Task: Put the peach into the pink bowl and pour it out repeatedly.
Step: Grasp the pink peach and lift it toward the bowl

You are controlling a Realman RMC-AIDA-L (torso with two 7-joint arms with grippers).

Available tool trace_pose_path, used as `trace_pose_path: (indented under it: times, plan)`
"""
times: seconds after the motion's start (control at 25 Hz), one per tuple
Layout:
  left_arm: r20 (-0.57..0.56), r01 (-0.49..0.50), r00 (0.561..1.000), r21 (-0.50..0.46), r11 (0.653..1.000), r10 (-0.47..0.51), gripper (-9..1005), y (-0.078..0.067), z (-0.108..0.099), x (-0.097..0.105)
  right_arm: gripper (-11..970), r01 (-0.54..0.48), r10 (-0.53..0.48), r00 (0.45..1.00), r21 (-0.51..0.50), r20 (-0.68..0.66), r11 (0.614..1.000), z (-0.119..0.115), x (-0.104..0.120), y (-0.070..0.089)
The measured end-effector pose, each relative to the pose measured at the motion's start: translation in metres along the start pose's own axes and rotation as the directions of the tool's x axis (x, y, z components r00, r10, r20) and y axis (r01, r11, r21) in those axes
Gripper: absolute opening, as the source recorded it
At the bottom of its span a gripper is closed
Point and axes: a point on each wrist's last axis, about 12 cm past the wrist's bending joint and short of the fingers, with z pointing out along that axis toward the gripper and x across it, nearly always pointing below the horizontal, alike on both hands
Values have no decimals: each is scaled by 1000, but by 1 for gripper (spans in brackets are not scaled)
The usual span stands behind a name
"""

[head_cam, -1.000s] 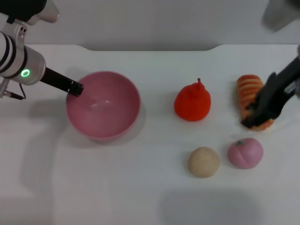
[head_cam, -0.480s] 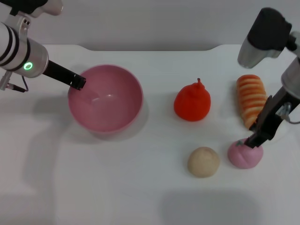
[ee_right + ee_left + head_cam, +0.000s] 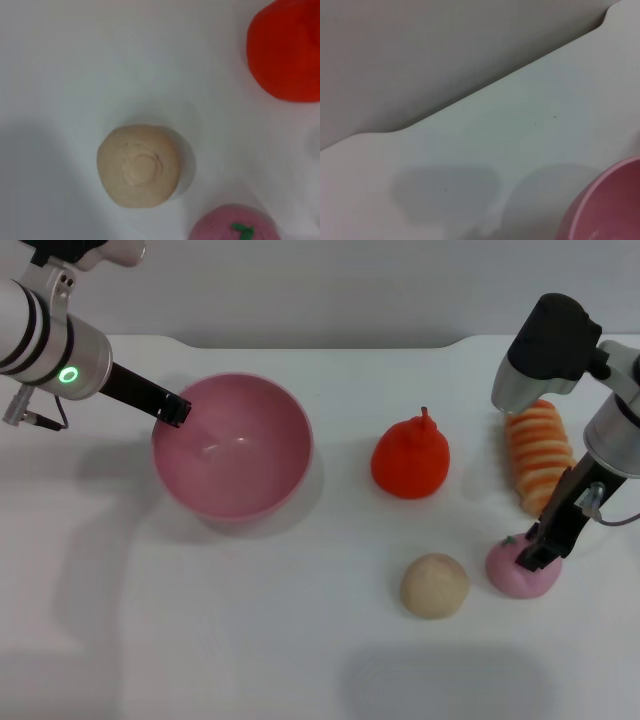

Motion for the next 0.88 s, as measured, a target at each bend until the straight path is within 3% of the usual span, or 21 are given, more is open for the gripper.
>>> trace_pose_path:
  times: [0.32, 0.52, 0.6, 0.76, 0.84, 0.88]
  plan:
    - [-1, -3, 1000, 1, 1000, 3, 42, -1, 0, -1, 237, 1, -1, 1000, 8, 0, 1000, 3, 2, -1]
    - [-3, -4, 1000, 3, 1000, 4, 42, -1, 0, -1, 29, 6, -6, 1000, 10, -2, 1000, 2, 2, 0]
    - [-4, -4, 1000, 4, 1000, 4, 42, -1, 0, 0, 27, 12, -12, 1000, 19, 4, 1000, -1, 0, -1]
    - [-4, -4, 1000, 4, 1000, 4, 42, -1, 0, -1, 24, 50, -56, 996, 88, 69, 995, -32, -10, 1]
    - [-2, -31, 1000, 12, 999, 31, 42, -5, -4, -7, 28, 92, -120, 981, 178, 153, 980, -71, -20, 7]
    - [-3, -36, 999, 14, 999, 36, 42, -6, -4, -9, 31, 92, -120, 981, 178, 153, 980, -71, -20, 7]
